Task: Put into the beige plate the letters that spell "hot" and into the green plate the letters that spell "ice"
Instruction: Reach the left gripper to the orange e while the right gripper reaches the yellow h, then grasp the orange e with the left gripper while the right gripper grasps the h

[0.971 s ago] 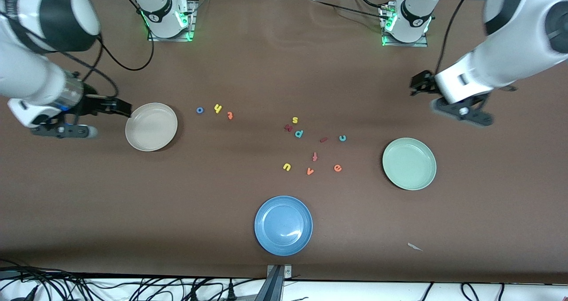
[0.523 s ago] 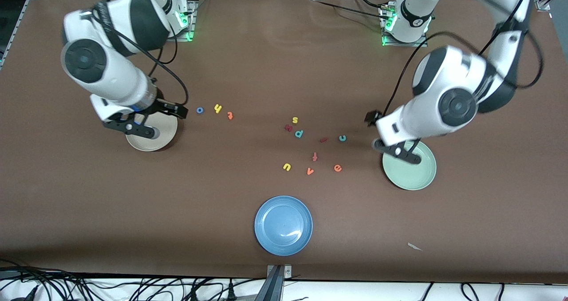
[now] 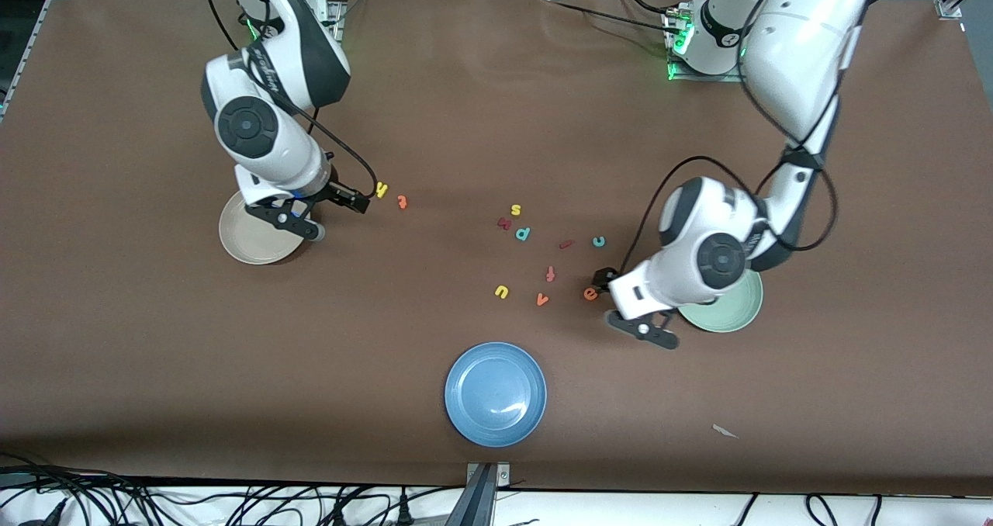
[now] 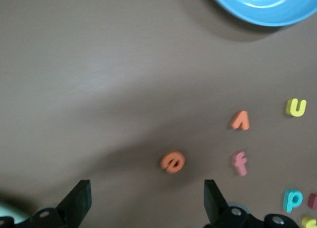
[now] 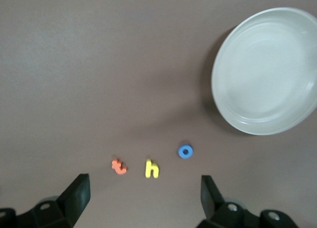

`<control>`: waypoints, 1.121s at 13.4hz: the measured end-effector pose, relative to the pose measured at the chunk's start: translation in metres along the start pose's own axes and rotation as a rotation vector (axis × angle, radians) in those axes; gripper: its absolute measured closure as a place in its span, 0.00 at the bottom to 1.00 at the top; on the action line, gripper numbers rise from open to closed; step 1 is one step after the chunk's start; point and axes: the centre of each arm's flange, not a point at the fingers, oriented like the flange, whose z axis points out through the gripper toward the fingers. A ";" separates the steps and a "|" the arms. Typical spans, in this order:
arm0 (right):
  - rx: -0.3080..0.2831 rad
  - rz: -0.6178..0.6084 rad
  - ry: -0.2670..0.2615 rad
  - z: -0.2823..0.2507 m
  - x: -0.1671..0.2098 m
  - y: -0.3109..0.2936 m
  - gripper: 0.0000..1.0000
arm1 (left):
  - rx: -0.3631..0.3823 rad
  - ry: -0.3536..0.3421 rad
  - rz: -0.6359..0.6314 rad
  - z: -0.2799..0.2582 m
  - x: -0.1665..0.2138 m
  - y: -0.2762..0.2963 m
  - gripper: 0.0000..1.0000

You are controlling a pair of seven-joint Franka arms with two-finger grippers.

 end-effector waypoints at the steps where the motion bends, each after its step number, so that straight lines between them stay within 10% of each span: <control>1: 0.010 -0.008 0.008 0.018 -0.008 0.001 0.01 | 0.000 -0.004 0.023 0.015 0.000 0.017 0.00; 6: 0.015 0.058 0.007 0.083 -0.042 0.011 0.05 | 0.126 0.002 0.166 0.059 -0.001 0.031 0.03; 15: 0.039 0.143 -0.003 0.142 -0.064 0.003 0.13 | 0.129 -0.040 0.246 0.084 -0.011 0.028 0.16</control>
